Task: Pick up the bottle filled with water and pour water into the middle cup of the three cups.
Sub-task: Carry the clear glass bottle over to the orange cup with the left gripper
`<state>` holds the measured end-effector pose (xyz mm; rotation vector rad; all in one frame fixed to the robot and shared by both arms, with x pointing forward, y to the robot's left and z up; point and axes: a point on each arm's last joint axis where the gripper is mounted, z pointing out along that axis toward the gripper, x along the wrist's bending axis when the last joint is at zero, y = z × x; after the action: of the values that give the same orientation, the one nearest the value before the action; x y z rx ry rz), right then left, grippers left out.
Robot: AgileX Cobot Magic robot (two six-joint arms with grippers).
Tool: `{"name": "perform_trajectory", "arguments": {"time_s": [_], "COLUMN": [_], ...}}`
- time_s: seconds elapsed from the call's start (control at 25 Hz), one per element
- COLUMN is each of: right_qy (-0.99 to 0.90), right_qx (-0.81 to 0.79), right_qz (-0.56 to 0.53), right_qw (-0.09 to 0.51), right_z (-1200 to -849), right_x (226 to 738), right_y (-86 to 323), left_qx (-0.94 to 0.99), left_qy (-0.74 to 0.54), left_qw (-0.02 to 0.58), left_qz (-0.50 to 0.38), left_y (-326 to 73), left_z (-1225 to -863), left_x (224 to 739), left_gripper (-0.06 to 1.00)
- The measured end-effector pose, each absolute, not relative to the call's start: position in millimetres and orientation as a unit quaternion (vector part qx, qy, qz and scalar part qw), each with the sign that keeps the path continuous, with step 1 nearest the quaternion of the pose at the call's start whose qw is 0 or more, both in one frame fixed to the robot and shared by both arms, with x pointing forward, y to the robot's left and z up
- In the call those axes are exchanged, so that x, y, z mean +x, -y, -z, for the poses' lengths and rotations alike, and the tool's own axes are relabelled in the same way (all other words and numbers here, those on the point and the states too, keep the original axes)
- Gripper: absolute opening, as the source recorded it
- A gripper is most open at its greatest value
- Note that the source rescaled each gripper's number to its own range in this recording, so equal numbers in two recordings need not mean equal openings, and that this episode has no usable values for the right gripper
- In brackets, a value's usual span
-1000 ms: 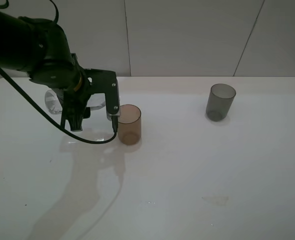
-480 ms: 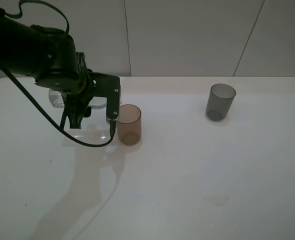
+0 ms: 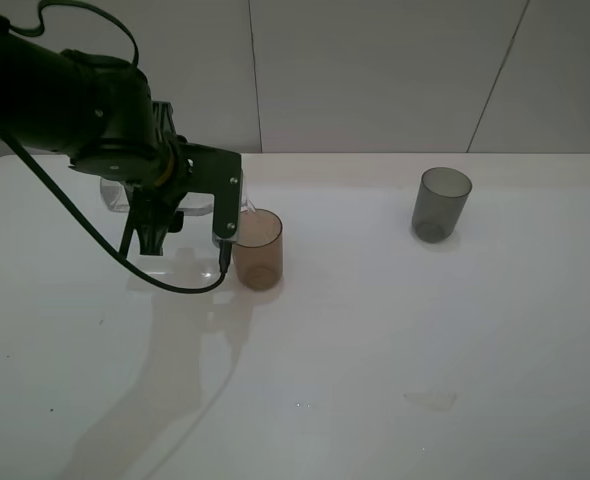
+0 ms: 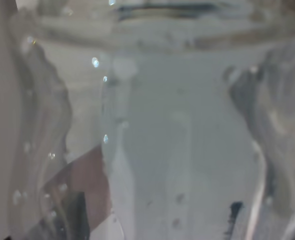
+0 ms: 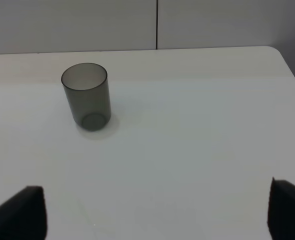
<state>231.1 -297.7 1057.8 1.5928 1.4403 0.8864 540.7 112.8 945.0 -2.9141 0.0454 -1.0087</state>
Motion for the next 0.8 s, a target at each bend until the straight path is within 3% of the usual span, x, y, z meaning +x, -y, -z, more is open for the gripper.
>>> {"name": "perform_trajectory", "arguments": {"time_s": [0.8], "right_qy": [-0.569], "right_qx": [0.629], "right_qz": [-0.350], "right_qw": [0.398], "right_z": [-1057.8], "right_x": [231.1], "right_y": [297.7], "left_qx": [-0.941], "left_qy": [-0.036], "left_qw": [0.052], "left_qz": [0.332], "left_y": [-106.0], "left_z": [-946.4], "left_x": [534.3], "left_gripper": [0.01]}}
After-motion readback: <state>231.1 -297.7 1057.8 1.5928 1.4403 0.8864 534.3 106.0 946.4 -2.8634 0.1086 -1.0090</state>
